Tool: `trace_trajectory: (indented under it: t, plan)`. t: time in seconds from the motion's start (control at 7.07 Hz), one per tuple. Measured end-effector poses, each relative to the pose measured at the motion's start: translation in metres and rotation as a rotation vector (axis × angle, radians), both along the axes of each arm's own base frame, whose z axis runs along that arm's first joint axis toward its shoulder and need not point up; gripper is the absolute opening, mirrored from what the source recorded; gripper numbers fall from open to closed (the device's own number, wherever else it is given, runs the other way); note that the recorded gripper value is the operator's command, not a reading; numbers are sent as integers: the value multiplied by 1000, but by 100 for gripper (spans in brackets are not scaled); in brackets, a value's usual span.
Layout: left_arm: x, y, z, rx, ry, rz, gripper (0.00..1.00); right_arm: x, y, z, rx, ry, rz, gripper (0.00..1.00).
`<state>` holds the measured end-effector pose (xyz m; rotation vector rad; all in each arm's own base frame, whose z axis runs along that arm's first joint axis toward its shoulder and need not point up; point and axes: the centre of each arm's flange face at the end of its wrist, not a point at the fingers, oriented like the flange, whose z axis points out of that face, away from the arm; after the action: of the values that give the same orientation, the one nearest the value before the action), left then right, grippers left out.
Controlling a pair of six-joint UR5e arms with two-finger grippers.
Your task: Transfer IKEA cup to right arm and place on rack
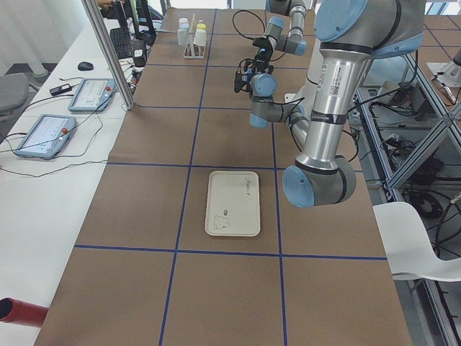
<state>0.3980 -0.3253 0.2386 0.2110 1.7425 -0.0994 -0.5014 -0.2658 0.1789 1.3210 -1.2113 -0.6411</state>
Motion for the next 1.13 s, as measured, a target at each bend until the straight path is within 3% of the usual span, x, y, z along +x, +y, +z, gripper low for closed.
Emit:
trace_trajectory:
  t: [0.42, 0.57, 0.85, 1.13]
  plan:
    - [-38, -15, 44, 82, -101, -59, 100, 21, 0, -15, 0, -36, 9, 12]
    - [-59, -19, 63, 123, -147, -70, 100, 28, -7, -18, -6, -18, 24, 11]
    - [-98, -27, 91, 193, -215, -80, 100, 58, -22, -36, -42, 114, 69, 10]
    - [-147, -43, 122, 282, -303, -103, 100, 104, -47, -44, -108, 316, 136, 5]
